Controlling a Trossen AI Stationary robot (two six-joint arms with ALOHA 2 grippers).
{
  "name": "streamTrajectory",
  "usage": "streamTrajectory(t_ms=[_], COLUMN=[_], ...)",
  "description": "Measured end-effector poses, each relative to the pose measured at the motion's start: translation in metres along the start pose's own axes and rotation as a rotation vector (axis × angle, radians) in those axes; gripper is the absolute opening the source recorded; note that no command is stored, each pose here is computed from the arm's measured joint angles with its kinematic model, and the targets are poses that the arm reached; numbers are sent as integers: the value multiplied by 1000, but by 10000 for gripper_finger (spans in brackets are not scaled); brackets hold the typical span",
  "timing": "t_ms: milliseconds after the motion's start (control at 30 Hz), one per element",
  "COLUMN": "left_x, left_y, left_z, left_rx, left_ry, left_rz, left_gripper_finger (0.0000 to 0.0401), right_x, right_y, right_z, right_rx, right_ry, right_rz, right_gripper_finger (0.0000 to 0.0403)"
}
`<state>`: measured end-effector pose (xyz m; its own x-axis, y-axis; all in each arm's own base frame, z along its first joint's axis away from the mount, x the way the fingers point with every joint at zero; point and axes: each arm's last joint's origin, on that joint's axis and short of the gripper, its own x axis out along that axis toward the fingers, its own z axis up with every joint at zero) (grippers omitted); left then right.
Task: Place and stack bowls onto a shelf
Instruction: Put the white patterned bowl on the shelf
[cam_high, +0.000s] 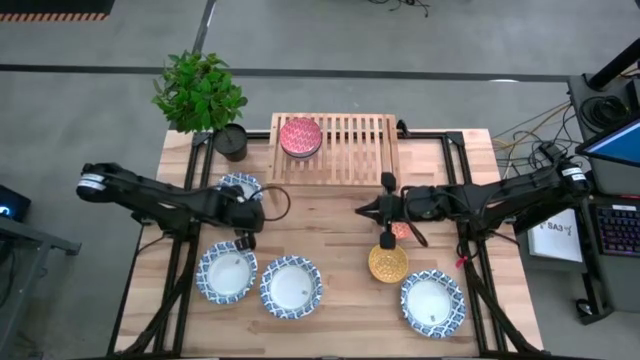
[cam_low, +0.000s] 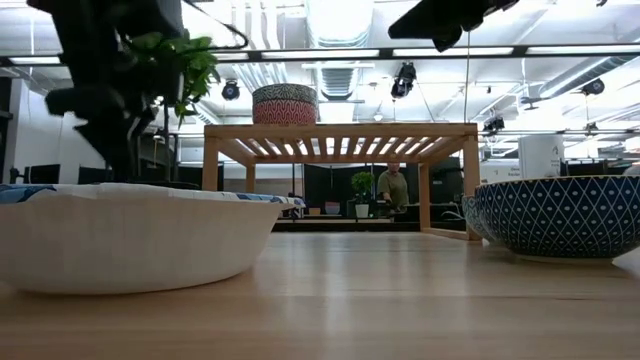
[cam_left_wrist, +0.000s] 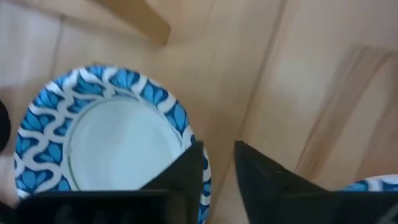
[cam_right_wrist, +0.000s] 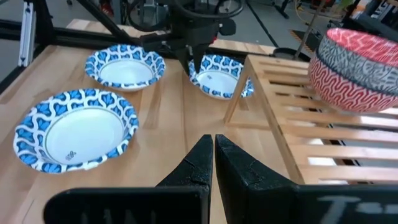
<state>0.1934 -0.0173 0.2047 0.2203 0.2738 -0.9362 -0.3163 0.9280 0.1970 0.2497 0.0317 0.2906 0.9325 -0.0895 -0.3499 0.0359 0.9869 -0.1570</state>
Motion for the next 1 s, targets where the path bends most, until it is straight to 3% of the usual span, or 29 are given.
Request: streamTrajectory(t_ms=[233, 400, 633, 1000], left_x=[20, 37, 56, 61], left_y=[-3, -8, -12, -14], left_z=[-2, -4, -8, -8], left_rx=[-17, 12, 44, 53], left_ry=[50, 117, 200, 222], left_rz=[113, 167, 206, 216], left_gripper_finger=[210, 237, 201, 64], right_x=[2, 2, 2, 2], right_y=[2, 1, 1, 1], right_z=[-12, -12, -12, -12], right_rx=[-7, -7, -9, -7], right_ry=[30, 29, 28, 28], right_rz=[2, 2, 2, 2], right_gripper_finger=[9, 9, 9, 9])
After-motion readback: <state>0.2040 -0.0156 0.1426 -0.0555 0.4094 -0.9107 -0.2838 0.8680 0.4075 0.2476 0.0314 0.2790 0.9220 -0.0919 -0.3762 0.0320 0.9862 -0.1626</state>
